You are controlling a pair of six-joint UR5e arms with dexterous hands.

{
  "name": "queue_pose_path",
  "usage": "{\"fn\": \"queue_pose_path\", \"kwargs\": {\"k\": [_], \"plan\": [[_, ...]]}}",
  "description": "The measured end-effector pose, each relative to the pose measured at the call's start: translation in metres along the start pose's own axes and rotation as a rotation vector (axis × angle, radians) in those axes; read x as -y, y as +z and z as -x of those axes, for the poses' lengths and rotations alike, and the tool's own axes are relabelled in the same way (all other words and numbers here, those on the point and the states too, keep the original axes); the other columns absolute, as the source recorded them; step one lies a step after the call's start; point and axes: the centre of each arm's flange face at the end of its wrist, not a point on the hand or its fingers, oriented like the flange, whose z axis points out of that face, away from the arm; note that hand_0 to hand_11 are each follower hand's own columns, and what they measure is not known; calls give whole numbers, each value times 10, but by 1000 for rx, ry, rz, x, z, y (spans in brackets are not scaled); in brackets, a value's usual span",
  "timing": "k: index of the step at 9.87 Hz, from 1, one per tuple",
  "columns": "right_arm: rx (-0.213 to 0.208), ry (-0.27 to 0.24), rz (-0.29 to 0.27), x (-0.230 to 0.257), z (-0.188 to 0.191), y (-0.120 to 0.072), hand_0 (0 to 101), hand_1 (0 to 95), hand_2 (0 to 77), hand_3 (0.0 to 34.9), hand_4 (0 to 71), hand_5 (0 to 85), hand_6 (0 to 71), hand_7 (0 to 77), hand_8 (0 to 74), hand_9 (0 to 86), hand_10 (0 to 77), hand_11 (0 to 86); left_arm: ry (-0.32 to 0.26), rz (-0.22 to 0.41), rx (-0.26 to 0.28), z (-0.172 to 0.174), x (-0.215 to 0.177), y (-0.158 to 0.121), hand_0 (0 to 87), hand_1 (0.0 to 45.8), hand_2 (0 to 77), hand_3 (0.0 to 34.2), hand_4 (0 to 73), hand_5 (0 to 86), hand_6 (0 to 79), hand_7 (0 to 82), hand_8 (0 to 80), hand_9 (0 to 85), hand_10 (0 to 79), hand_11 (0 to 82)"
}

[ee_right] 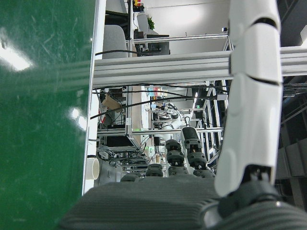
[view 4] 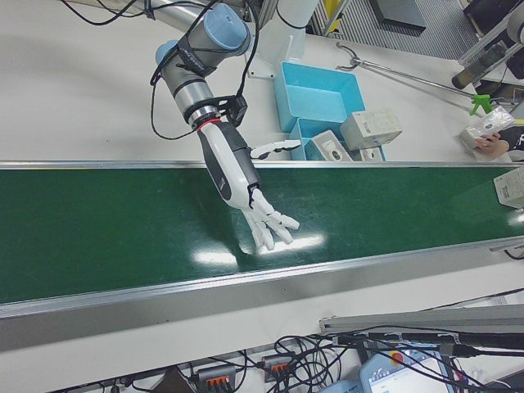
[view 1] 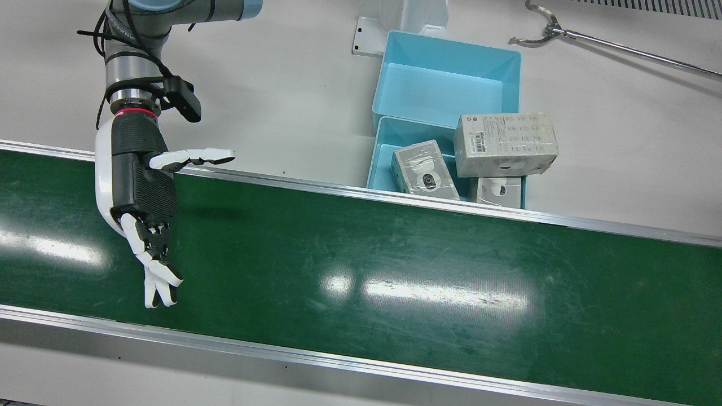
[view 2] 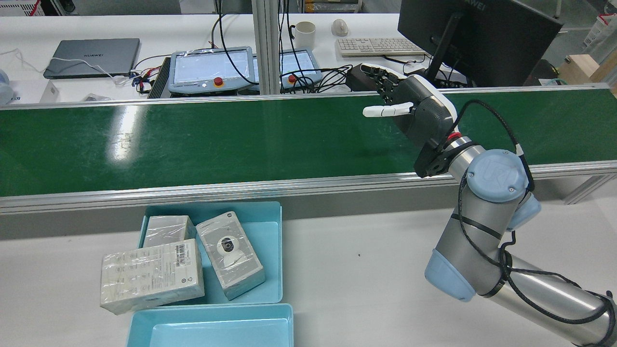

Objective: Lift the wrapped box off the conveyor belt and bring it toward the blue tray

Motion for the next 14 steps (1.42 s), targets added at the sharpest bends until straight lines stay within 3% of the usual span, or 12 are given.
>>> {"fn": "queue_pose_path", "kwargs": {"k": [14], "plan": [[-9, 4, -19, 12, -6, -3, 472, 142, 98, 0, 76, 169, 22, 16, 5, 33, 0, 5, 0, 0, 0, 0, 0, 0, 0, 0, 5, 0, 0, 11, 5, 5, 5, 0, 5, 5]]}}
